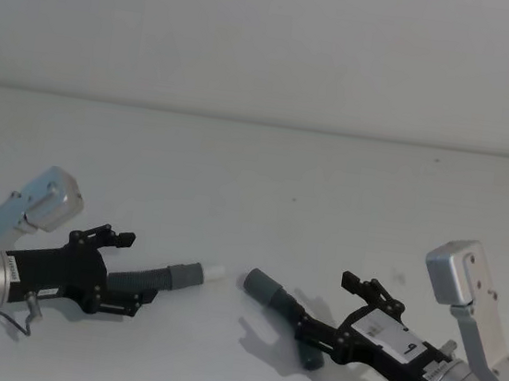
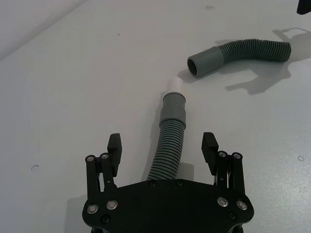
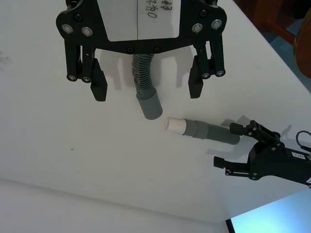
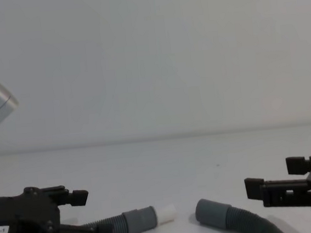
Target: Use both hands to pick up one end of the pipe from the table, align the ends, and insert them.
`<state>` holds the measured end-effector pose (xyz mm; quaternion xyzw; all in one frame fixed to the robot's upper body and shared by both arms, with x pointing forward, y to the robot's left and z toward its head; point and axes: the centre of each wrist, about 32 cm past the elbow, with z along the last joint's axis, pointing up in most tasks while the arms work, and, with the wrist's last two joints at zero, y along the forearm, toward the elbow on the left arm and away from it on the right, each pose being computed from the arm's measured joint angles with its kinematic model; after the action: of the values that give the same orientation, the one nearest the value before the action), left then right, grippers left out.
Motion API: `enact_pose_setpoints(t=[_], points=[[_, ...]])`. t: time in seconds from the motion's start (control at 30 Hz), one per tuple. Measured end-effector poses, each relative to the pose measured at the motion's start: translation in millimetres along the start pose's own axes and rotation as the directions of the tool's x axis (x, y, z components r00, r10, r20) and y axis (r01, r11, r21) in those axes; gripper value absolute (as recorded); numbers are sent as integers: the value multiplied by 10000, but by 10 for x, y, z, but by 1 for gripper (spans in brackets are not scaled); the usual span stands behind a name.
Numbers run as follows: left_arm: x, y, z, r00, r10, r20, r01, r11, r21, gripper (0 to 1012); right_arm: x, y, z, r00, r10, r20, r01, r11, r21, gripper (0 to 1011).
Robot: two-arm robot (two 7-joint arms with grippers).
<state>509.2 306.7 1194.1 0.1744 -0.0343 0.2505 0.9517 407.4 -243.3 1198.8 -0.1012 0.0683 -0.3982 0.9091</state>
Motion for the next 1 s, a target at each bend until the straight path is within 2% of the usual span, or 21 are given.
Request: enact_pose_setpoints(t=[0.43, 1.0], points=[[-29, -51, -36, 10000, -29, -48, 28, 9999, -157, 1000, -37, 24, 39, 9997, 208, -118, -208, 9998, 1, 1001], [-41, -116, -50, 10000, -46, 62, 48, 9998, -197, 1001, -19, 50, 53, 9988, 314, -379, -331, 9984, -453, 1001]])
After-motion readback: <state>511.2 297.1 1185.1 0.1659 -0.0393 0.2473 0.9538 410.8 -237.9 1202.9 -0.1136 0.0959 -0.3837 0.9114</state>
